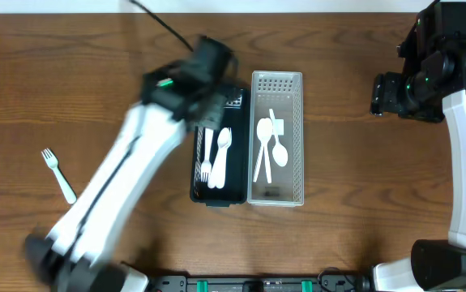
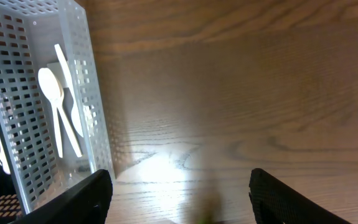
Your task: Pack container
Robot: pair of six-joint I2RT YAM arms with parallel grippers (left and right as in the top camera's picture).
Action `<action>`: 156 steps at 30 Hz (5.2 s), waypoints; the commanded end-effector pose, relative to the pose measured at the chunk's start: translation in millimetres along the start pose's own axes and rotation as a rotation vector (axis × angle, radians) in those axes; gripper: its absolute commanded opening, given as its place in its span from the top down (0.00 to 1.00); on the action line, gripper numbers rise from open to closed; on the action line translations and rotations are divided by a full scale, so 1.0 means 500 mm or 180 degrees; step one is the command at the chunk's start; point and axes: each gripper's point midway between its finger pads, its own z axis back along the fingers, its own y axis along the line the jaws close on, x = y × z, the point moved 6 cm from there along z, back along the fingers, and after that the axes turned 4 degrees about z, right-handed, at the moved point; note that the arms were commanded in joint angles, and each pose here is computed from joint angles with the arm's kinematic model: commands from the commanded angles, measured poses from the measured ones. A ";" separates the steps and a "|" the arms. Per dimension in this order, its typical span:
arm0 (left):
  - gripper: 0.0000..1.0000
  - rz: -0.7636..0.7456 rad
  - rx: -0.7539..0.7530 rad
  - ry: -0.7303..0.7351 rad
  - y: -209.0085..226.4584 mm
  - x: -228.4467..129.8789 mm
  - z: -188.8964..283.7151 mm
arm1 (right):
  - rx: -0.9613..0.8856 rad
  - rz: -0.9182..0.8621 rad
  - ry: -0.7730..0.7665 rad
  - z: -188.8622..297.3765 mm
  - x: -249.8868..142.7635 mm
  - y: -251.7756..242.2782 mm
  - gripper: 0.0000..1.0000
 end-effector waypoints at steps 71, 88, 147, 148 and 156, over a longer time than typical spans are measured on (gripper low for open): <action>0.80 0.2998 0.0177 0.2130 0.618 -0.409 -0.428 | -0.0025 -0.0009 -0.0057 0.013 -0.003 -0.008 0.27; 0.94 0.2484 0.0094 0.1334 0.515 -0.217 -0.275 | -0.0017 -0.0009 -0.0132 0.014 0.006 -0.007 0.26; 0.02 0.0733 0.0415 -0.1562 0.173 0.200 -0.021 | 0.0138 0.0362 -0.1851 -0.039 0.246 0.098 0.01; 0.02 0.0829 0.0468 -0.1694 0.198 0.217 -0.025 | 0.0161 0.0414 -0.1963 -0.052 0.268 0.112 0.01; 0.02 0.0898 0.0955 -0.2184 0.351 0.275 -0.058 | 0.0101 0.0773 -0.3147 -0.102 0.434 0.166 0.01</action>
